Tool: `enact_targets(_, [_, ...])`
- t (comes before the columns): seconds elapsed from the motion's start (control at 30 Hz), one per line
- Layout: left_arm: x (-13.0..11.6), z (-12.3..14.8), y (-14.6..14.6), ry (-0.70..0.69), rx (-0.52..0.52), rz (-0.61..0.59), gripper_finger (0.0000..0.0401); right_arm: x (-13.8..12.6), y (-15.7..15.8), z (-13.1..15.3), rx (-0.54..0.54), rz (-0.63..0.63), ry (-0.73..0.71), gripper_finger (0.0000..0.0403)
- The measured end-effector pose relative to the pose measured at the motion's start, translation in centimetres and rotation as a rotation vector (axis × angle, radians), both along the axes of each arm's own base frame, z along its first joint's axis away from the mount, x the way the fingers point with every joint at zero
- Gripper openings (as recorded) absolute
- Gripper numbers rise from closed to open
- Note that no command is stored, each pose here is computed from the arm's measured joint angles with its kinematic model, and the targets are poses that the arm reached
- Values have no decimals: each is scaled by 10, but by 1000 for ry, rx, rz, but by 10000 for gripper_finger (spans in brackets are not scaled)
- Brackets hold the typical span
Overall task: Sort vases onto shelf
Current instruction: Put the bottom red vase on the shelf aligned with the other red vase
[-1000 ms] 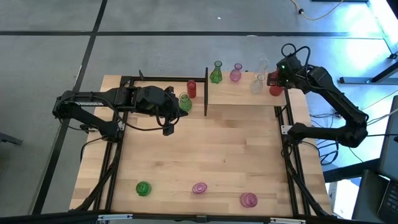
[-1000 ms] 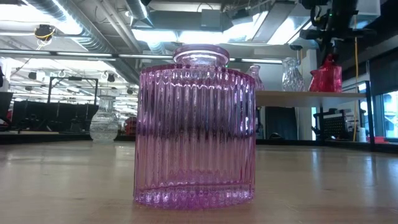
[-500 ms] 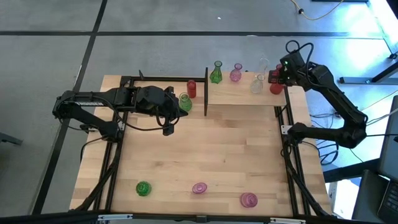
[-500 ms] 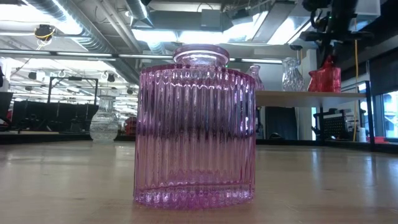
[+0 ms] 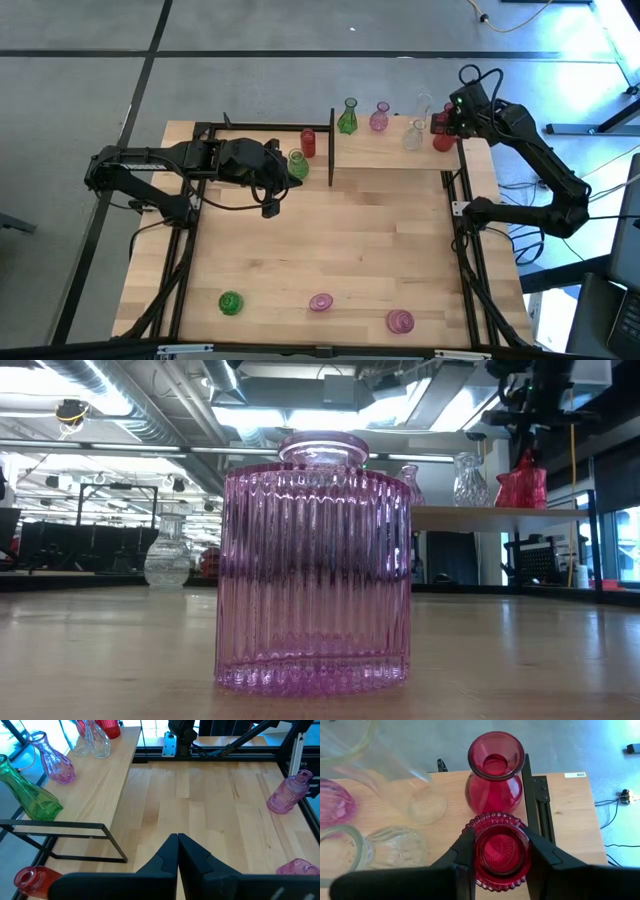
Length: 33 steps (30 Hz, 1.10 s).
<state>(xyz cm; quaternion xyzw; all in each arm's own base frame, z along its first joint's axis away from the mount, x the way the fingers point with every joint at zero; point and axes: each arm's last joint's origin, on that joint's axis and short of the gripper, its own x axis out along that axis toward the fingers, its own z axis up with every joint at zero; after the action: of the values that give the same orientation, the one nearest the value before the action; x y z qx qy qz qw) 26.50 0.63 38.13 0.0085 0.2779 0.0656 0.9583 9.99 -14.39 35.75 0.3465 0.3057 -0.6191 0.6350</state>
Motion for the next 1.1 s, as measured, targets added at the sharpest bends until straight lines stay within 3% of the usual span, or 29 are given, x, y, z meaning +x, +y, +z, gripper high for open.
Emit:
enact_targets(0.4, [0,0,0,0,0,0,0,0,1,0,12,4,2,92])
enact_targets(0.6, [0,0,0,0,0,0,0,0,1,-1,15,5,3,117])
enact_targets(0.9, [0,0,0,0,0,0,0,0,1,-1,12,3,6,108])
enact_targets(1.1, [0,0,0,0,0,0,0,-1,1,-1,3,-9,12,135])
